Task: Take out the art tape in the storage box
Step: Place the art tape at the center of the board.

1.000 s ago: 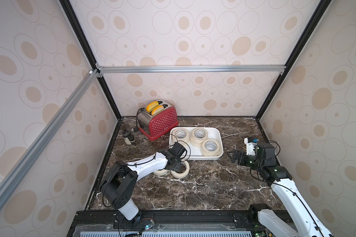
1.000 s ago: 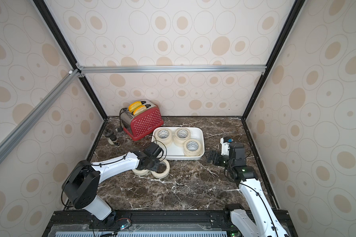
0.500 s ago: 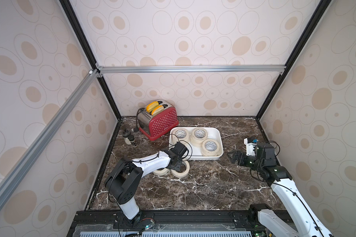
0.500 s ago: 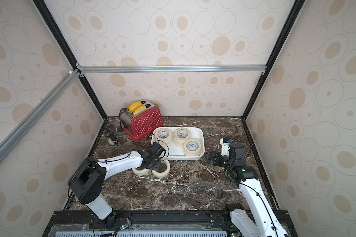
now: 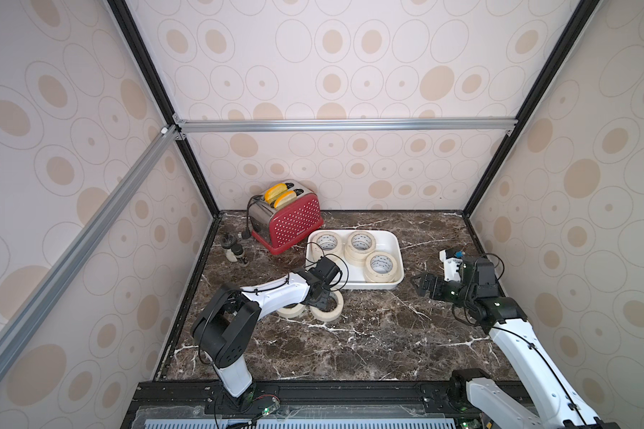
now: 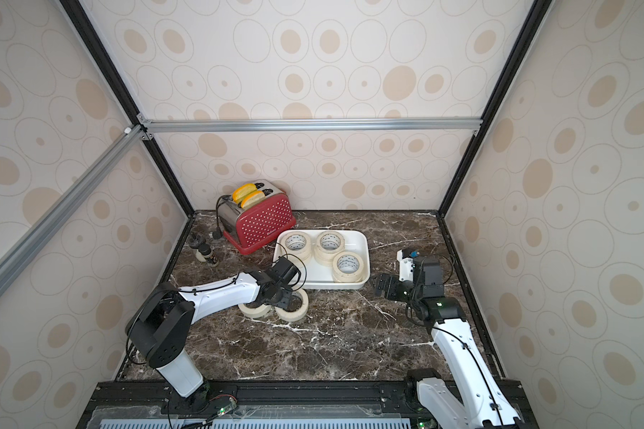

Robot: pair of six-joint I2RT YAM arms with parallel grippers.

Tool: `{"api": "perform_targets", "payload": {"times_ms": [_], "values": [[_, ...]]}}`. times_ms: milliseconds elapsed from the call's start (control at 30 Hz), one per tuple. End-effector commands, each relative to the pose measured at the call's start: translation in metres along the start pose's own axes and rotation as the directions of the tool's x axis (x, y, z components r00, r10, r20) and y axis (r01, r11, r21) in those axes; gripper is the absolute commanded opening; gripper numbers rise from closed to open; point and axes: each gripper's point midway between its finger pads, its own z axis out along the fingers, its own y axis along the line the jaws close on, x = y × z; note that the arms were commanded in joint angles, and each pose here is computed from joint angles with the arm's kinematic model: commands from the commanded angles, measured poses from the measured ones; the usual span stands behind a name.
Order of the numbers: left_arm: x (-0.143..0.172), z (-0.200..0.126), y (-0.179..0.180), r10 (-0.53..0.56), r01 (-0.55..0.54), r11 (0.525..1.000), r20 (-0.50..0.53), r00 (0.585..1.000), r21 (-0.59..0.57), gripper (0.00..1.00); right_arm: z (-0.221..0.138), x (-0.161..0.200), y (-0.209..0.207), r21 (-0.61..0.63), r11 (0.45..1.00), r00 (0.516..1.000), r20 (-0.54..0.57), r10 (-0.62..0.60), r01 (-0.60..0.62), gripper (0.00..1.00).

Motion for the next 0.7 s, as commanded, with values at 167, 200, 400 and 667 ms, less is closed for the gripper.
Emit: {"api": "perform_targets", "payload": {"times_ms": [167,200,400,667], "values": [[-0.036,-0.035,0.004,-0.042,0.041,0.999,0.15,0.988,0.008,0.38,0.002,-0.006,0.004,-0.003,1.0,1.0,-0.027,-0.015,0.015,1.0],[-0.037,-0.039,0.005,-0.044,0.043,0.999,0.16,0.986,0.012,0.4,0.002,-0.007,0.004,-0.005,1.0,0.999,-0.03,-0.016,0.016,1.0],[-0.046,-0.078,0.015,-0.059,0.049,0.998,0.259,0.964,0.046,0.53,0.008,-0.013,0.006,0.013,0.998,0.997,-0.057,-0.057,0.057,1.0],[-0.048,-0.134,0.038,-0.074,0.054,0.997,0.398,0.914,0.063,0.68,0.04,-0.011,0.028,0.023,0.968,0.952,-0.189,-0.242,0.25,0.96]]}}
